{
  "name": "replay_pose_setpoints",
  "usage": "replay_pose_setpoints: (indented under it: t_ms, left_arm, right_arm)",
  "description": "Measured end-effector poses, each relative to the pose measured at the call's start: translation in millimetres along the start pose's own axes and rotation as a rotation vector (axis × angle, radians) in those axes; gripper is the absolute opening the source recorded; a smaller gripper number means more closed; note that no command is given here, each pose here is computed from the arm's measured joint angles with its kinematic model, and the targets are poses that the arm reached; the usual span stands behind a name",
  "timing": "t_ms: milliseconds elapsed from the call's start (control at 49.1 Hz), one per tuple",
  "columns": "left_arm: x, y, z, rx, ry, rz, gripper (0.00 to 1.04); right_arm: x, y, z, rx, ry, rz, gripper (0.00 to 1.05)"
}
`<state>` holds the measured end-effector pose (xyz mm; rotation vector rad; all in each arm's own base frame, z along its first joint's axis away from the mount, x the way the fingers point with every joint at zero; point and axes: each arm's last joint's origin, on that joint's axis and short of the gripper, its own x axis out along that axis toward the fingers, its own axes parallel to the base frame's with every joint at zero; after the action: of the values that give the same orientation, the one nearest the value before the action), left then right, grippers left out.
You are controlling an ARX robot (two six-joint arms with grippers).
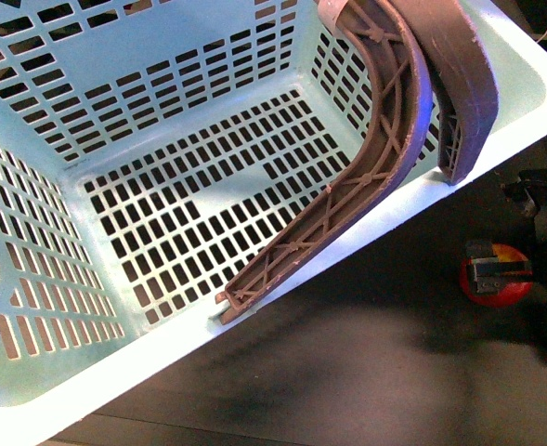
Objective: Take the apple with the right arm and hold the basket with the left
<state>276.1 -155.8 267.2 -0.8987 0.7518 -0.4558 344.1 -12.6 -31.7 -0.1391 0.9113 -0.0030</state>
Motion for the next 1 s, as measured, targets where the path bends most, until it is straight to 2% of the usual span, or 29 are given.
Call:
replay_pose_setpoints:
  t_ms: [346,468,611,774,998]
  left_arm:
    - [0,0,0,0.000,0.000,0.000,0.19]
    - [0,0,0,0.000,0.000,0.000,0.19]
    - [0,0,0,0.000,-0.001,0.000,0.19]
    - [0,0,0,0.000,0.000,0.000,0.19]
    - [0,0,0,0.000,0.000,0.000,0.19]
  right_arm:
    - [23,3,-12,-0.013,0.063,-0.027,0.96]
    - [21,3,-10,-0.011,0.043,-0.035,0.82]
    - [12,2,-7,-0.007,0.025,-0.034,0.80]
    - [-25,-5,7,0.014,-0.066,-0.024,0.80]
    - [-110,-25,44,0.120,-0.264,-0.002,0.80]
